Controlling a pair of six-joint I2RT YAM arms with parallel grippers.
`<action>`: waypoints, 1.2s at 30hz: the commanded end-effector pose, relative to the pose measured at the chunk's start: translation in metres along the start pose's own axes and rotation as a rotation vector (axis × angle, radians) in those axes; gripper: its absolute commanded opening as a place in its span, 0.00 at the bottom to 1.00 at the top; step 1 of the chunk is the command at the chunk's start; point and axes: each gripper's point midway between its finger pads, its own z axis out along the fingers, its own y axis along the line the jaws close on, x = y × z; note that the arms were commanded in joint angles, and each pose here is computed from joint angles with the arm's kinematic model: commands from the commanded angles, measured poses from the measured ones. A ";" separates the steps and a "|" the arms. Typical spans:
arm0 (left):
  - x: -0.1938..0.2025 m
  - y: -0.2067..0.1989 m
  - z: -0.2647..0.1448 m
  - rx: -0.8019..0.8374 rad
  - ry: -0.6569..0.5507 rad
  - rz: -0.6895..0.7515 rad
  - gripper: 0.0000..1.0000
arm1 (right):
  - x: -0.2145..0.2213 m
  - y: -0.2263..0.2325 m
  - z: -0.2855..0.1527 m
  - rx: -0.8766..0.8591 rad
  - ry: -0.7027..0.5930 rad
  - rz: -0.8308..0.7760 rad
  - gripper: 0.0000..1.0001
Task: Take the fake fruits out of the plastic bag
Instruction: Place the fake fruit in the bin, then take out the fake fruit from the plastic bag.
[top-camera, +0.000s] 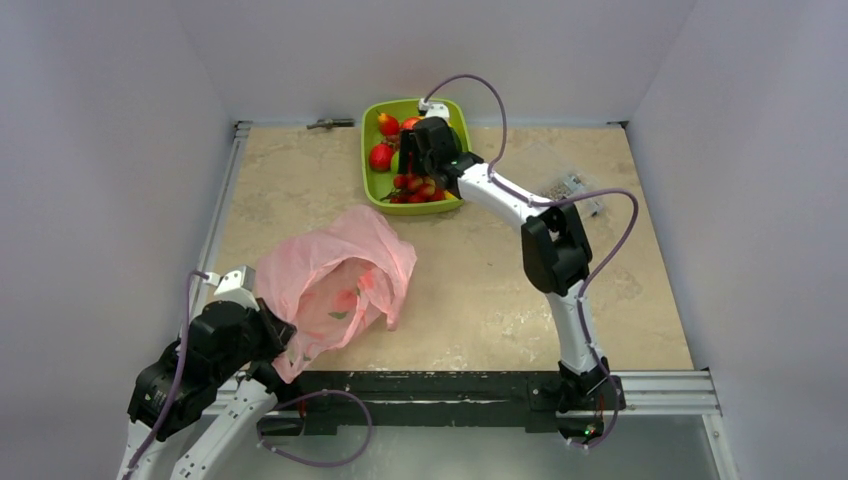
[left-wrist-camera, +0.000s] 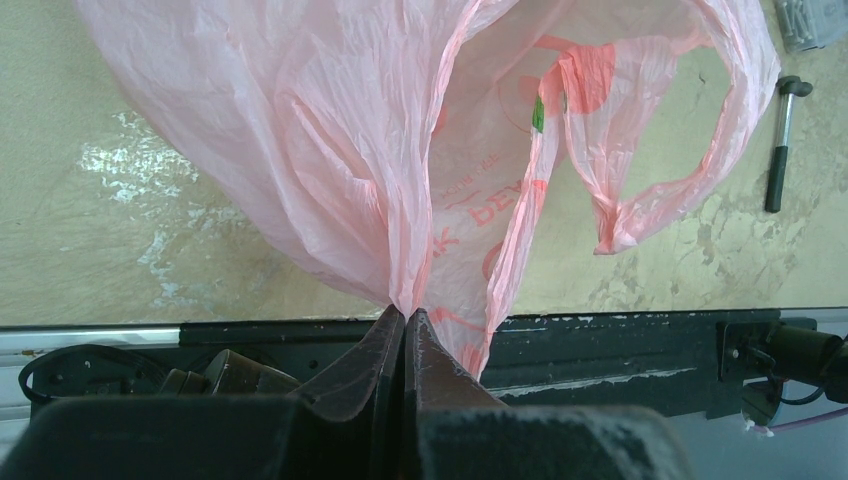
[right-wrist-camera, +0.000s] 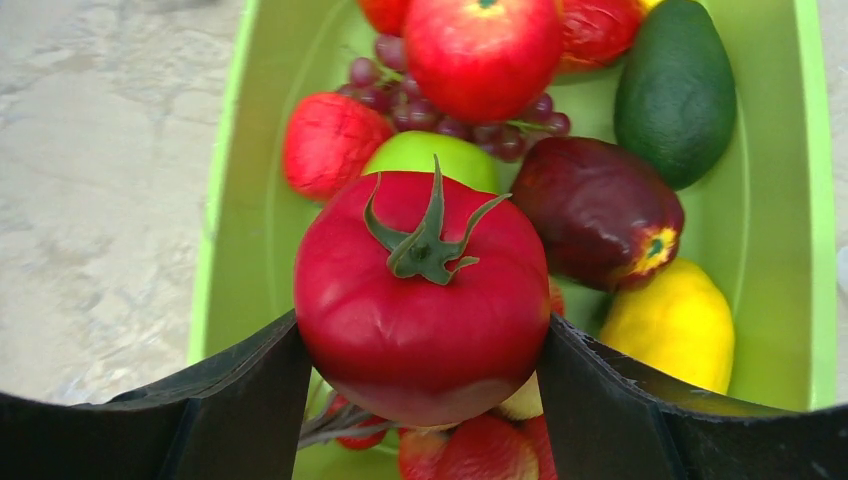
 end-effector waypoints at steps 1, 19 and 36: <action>-0.002 -0.001 0.001 0.014 -0.012 0.015 0.00 | -0.022 -0.006 -0.002 0.012 0.004 0.036 0.46; 0.000 -0.003 0.004 0.007 0.015 0.028 0.00 | -0.020 0.011 -0.107 -0.106 -0.061 -0.009 0.90; 0.000 -0.005 0.002 0.023 0.005 0.029 0.00 | 0.068 0.162 -0.306 -0.677 -0.221 -0.166 0.87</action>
